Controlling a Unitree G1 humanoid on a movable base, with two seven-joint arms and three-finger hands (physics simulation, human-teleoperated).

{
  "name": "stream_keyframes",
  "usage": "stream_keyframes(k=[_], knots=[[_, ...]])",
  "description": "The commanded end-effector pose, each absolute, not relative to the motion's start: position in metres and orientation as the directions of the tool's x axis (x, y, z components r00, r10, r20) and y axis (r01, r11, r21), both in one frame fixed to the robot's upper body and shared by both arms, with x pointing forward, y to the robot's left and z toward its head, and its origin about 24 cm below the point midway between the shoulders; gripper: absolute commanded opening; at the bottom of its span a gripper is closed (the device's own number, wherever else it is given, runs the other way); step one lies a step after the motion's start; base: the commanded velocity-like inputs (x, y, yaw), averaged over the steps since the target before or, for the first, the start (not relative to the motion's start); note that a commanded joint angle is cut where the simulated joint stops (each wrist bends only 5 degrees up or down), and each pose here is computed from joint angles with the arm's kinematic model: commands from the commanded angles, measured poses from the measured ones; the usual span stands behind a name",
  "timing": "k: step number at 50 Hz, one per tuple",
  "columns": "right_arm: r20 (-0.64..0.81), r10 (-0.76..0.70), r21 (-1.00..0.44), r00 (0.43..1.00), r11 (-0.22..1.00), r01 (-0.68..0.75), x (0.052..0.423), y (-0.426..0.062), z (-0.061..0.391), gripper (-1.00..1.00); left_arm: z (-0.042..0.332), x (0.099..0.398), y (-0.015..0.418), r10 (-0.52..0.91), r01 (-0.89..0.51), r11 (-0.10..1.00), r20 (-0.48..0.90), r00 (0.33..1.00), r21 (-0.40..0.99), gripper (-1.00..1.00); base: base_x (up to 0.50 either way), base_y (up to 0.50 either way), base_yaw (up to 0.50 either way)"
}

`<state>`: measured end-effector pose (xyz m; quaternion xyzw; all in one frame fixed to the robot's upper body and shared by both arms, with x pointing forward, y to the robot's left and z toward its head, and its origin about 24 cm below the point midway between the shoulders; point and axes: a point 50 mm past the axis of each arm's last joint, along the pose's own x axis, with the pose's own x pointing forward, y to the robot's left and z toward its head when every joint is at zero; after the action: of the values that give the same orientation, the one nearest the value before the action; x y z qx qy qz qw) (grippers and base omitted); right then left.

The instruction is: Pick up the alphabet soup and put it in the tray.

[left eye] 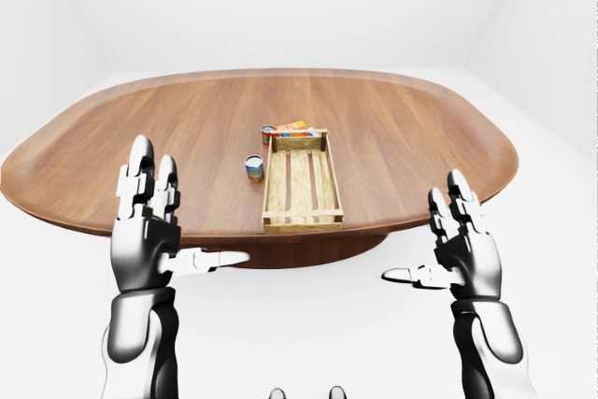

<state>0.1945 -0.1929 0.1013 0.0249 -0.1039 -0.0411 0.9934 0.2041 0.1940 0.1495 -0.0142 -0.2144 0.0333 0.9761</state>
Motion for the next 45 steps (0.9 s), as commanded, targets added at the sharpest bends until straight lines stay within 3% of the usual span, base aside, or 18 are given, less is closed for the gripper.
stream_keyframes(k=[1, 18, 39, 45], knots=[[0.21, -0.083, 0.06, 0.974, 0.996, 0.072, 0.194, -0.192, 0.103, 1.0, 0.138, 0.205, 0.195, 0.072, -0.059, 0.997, 0.368, 0.927, -0.048, 1.0, 0.0, -0.42, 0.0], [0.228, -0.066, 0.067, 0.971, 0.996, 0.052, 0.19, -0.191, 0.107, 1.0, 0.134, 0.207, 0.198, 0.078, -0.065, 0.997, 0.35, 0.933, -0.05, 1.0, 0.01, -0.08, 0.0], [0.217, -0.069, 0.053, 0.974, 0.997, 0.059, 0.193, -0.189, 0.105, 1.0, 0.135, 0.207, 0.198, 0.08, -0.067, 0.997, 0.358, 0.93, -0.048, 1.0, 0.47, -0.28, 0.0], [0.201, -0.054, -0.018, 0.978, 0.998, 0.059, 0.196, -0.184, 0.103, 1.0, 0.136, 0.207, 0.199, 0.085, -0.071, 0.996, 0.362, 0.928, -0.052, 1.0, 0.5, 0.02, 0.0]])
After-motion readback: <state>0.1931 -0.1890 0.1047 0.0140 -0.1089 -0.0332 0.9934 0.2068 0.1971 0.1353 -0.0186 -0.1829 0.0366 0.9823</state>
